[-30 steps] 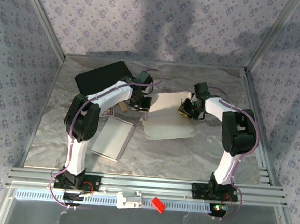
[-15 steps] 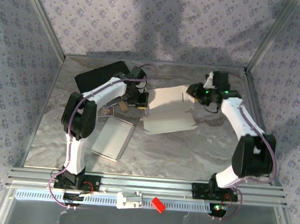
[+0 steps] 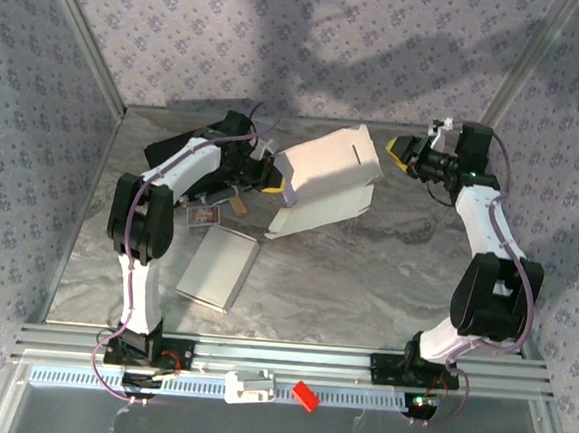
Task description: Fold the paper box
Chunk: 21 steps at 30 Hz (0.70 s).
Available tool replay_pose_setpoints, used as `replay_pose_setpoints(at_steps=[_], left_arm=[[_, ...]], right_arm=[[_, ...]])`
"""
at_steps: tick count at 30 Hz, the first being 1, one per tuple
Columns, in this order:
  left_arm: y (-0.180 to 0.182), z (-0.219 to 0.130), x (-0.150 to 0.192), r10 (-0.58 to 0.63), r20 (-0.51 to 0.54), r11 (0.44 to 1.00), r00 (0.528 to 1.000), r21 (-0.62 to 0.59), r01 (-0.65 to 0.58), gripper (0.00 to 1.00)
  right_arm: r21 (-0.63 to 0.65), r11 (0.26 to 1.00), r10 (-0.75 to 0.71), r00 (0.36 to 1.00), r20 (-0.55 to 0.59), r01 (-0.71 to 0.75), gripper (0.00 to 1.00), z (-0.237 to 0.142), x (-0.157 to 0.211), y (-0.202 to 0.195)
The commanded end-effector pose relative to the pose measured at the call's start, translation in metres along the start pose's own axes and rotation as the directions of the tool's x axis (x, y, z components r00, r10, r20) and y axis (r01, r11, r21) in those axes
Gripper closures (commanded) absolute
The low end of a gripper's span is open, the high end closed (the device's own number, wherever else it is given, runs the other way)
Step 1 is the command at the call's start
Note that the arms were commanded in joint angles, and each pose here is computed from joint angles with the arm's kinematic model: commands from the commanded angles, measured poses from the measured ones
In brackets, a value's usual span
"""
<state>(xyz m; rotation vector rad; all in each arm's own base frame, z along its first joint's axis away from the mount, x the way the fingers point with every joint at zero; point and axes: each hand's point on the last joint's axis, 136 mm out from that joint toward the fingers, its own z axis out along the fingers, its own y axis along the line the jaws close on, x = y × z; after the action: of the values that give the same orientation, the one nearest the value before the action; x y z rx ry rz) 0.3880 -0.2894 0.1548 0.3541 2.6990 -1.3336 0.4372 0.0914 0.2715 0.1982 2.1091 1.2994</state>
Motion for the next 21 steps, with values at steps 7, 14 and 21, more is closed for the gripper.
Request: replay_pose_setpoints(at_steps=[7,14,21], left_arm=[[-0.018,0.0,-0.001,0.08,-0.032,0.991,0.996,0.113,-0.076,1.0],[-0.014,-0.002,-0.002,0.075,-0.037,0.991,0.996,0.11,-0.071,1.0],[-0.011,-0.001,-0.004,0.064,-0.042,0.993,0.997,0.098,-0.06,1.0]], right_arm=[[-0.218,0.966,-0.163,0.982,-0.094,0.139,0.61,0.002,0.011,0.062],[-0.231,0.962,-0.178,0.977,-0.116,0.147,0.61,0.006,0.018,0.068],[-0.211,0.961,-0.208,0.971,-0.118,0.18,0.61,0.006,0.026,0.074]])
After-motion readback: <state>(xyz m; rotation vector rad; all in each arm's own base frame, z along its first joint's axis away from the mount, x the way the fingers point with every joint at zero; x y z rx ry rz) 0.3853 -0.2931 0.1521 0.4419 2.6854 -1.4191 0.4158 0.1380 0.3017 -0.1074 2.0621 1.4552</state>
